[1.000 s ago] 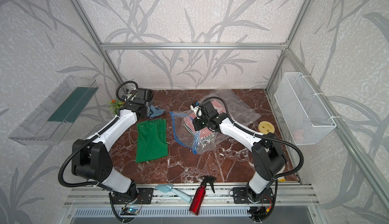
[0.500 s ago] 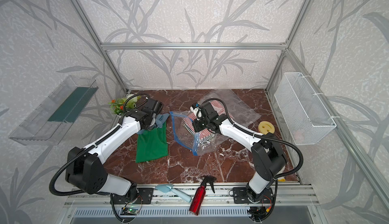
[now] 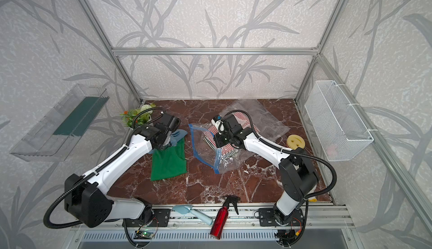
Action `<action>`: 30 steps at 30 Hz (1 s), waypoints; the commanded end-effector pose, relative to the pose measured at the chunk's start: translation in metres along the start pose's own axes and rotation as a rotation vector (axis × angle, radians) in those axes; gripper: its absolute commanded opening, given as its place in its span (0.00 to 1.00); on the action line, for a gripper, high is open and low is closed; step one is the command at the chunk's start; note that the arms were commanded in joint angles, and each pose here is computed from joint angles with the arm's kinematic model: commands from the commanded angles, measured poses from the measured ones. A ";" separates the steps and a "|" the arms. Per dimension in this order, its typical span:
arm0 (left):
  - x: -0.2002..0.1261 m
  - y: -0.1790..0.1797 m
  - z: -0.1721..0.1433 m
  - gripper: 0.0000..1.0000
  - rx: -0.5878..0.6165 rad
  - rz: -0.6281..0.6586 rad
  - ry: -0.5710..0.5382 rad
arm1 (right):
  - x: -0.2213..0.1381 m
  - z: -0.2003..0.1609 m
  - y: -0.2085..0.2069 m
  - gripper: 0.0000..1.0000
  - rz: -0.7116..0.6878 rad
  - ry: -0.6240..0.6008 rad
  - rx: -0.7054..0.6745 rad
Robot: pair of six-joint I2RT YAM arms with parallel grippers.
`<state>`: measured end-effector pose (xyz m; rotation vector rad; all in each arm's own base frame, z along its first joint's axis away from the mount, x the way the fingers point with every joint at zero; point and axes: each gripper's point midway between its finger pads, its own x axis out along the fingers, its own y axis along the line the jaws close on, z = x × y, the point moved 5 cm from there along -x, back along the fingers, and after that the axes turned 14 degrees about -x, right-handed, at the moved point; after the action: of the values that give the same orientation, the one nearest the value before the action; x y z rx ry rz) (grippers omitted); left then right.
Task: Take the tank top out of the vacuum bag
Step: Place the tank top on the tank top.
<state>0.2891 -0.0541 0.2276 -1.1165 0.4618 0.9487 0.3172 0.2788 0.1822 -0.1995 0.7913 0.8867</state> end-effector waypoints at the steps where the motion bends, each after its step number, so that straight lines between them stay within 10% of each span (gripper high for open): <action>1: 0.002 0.028 0.000 0.09 -0.002 0.057 -0.017 | -0.003 0.001 0.007 0.00 0.026 -0.011 -0.003; 18: 0.016 0.126 -0.042 0.30 0.193 0.205 0.188 | 0.010 -0.001 0.011 0.00 0.046 0.012 0.002; 30: -0.017 0.118 -0.049 0.33 0.795 0.150 0.346 | 0.015 0.004 0.020 0.00 0.063 0.008 0.000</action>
<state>0.1901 -0.0855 0.1495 -0.6972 1.0176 0.7018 0.3085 0.2957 0.1701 -0.1936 0.8248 0.9288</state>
